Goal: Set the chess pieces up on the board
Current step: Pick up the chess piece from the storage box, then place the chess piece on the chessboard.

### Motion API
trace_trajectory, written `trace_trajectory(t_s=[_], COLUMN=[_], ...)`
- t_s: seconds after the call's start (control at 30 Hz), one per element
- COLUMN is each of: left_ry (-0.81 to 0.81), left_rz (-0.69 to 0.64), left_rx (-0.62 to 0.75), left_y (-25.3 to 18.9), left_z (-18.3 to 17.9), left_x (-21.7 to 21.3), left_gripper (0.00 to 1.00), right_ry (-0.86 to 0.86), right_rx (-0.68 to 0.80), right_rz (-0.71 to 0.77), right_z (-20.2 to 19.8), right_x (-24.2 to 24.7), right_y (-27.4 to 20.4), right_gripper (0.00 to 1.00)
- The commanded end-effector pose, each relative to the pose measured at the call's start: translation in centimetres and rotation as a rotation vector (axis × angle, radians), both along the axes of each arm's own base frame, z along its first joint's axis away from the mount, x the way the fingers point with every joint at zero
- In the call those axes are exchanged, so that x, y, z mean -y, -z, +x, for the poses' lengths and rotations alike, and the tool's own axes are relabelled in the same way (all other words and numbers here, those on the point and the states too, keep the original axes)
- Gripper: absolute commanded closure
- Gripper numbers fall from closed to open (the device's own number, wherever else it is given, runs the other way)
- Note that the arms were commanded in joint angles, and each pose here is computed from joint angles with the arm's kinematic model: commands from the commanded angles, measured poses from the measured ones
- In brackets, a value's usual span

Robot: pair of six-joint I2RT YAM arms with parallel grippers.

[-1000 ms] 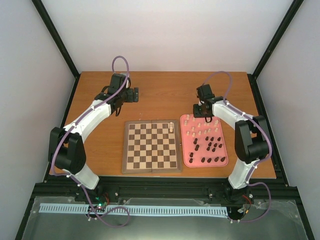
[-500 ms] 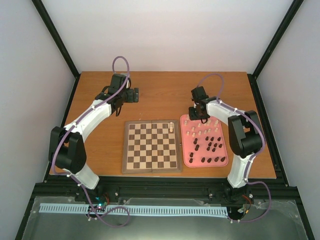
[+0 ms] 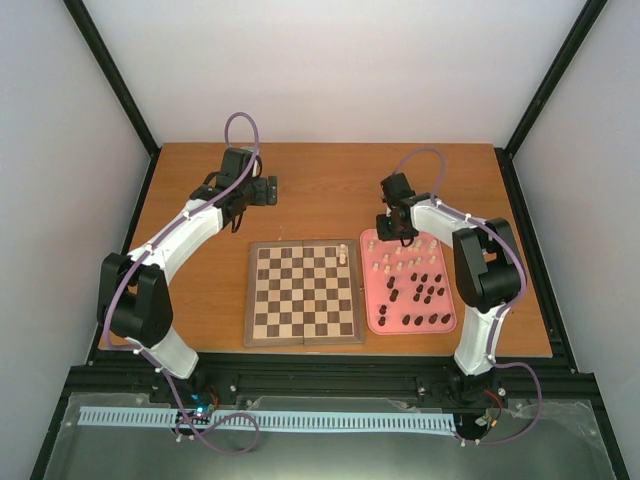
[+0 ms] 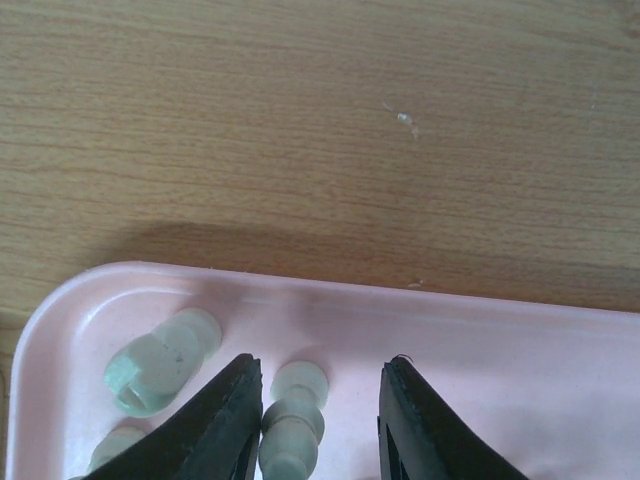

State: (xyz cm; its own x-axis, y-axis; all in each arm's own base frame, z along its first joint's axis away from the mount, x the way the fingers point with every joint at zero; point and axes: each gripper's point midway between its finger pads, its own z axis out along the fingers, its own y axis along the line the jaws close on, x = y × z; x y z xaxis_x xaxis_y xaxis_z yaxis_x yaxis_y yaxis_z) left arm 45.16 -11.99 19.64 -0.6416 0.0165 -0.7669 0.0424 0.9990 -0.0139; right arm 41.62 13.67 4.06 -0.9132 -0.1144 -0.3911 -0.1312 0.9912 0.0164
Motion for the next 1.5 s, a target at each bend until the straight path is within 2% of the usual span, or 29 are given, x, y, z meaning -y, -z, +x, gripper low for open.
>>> trace_trajectory(t_s=[0.0,0.13,0.3,0.43,0.87,1.13,1.27,1.47], left_ry=[0.004,0.003,0.003,0.004,0.004,0.005,0.005,0.004], left_rz=[-0.001,0.000,0.001,0.000,0.000,-0.001,-0.002,-0.004], left_rx=[0.037,0.038,0.038,0.038,0.037,0.036,0.039,0.042], left_y=[-1.8,-1.8,-1.8,-1.8,-1.8,-1.8,-1.9,-2.1], left_z=[0.6,0.7,0.7,0.8,0.7,0.7,0.6,0.5], left_x=[0.3,0.3,0.3,0.3,0.3,0.3,0.3,0.3], left_gripper=[0.00,0.00,0.00,0.00,0.00,0.00,0.00,0.00], right_ry=[-0.016,-0.016,-0.015,-0.008,-0.017,-0.148,-0.231,-0.288], right_rx=[0.003,0.004,0.004,0.013,0.165,0.195,0.170,0.136], right_rz=[0.004,0.003,-0.003,-0.006,-0.011,-0.007,-0.019,-0.049], right_z=[0.6,0.7,0.7,0.8,-0.1,-4.1,-7.5,-10.9], right_x=[-0.7,-0.7,-0.6,-0.4,-1.6,-7.1,-10.0,-11.9], right_y=[0.1,0.1,0.0,-0.5,-8.4,-11.6,-11.5,-10.6], right_gripper=[0.66,0.68,0.79,0.82,0.84,0.84,0.84,0.84])
